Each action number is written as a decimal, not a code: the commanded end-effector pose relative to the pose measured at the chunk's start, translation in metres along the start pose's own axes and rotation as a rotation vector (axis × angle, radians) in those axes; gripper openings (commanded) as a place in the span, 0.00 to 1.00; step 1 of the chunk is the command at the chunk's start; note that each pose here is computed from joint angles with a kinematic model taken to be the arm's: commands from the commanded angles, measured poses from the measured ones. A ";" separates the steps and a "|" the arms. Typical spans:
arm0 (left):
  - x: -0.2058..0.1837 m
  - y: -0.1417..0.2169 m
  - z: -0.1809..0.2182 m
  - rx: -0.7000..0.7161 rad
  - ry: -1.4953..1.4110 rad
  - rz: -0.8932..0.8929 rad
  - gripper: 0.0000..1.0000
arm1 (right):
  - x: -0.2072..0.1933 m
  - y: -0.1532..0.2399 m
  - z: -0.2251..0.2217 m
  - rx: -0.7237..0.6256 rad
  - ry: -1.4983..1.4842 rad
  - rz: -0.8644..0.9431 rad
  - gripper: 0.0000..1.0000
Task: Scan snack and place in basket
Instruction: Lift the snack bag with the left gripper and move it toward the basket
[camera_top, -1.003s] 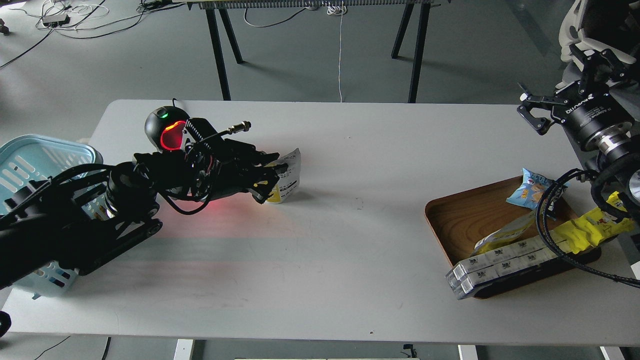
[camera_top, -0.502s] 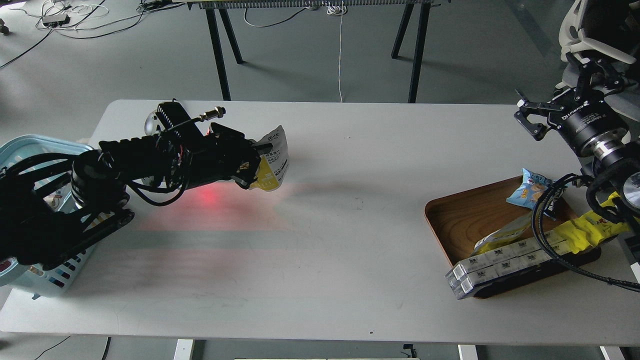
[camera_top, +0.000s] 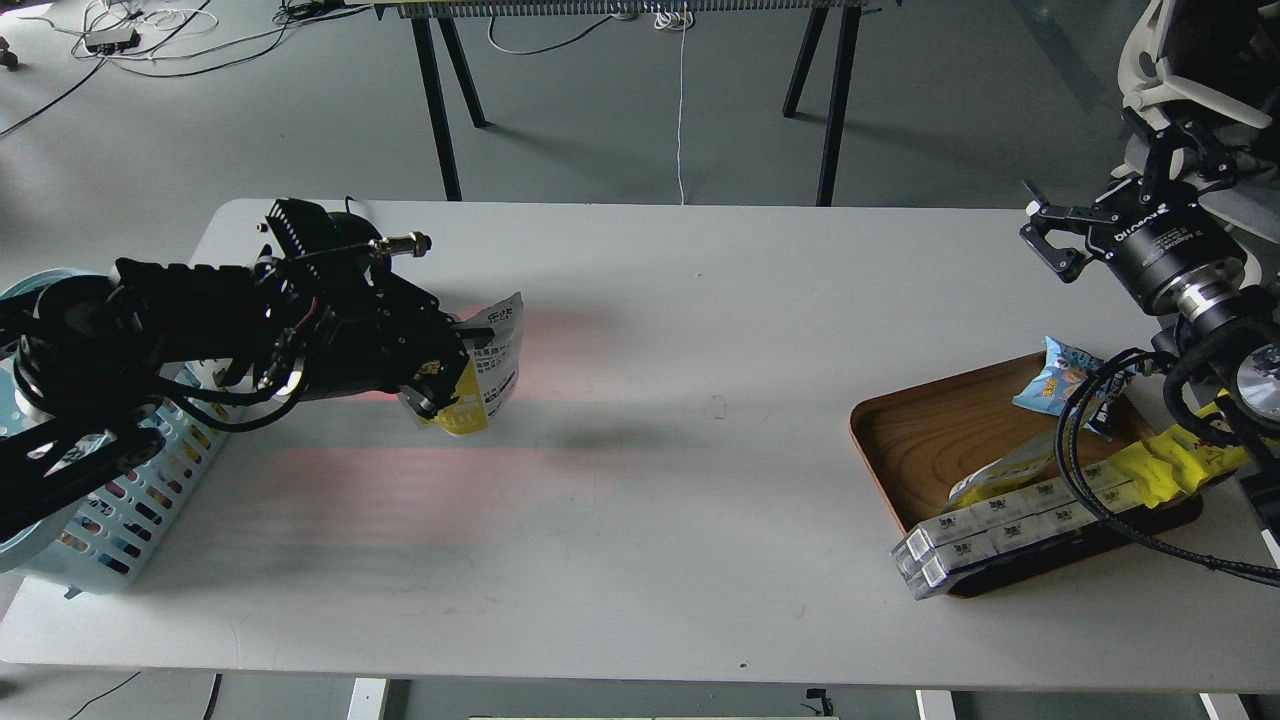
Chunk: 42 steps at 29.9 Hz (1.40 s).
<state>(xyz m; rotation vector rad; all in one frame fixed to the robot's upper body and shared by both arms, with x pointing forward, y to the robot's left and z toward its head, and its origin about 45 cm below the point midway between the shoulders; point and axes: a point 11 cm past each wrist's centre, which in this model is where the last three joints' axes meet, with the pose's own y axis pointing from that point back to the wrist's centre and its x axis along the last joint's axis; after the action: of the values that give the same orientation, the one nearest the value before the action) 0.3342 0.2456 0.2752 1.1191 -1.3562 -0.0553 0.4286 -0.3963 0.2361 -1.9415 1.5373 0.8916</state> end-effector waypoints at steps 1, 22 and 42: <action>0.015 0.006 -0.002 0.019 0.102 0.058 0.00 | 0.000 0.000 0.001 -0.003 0.001 0.000 0.97; 0.016 -0.002 -0.012 0.093 0.568 0.067 0.00 | 0.000 -0.001 0.004 -0.007 -0.005 -0.001 0.97; 0.030 -0.039 -0.002 0.073 0.489 0.243 0.00 | 0.000 -0.001 0.005 -0.009 -0.006 -0.001 0.97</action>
<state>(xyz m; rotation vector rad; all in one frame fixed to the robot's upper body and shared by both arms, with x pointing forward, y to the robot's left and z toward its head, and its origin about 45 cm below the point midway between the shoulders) 0.3654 0.2094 0.2745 0.9465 -1.0085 0.4264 0.4287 -0.3918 0.2327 -1.9443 1.5314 0.9038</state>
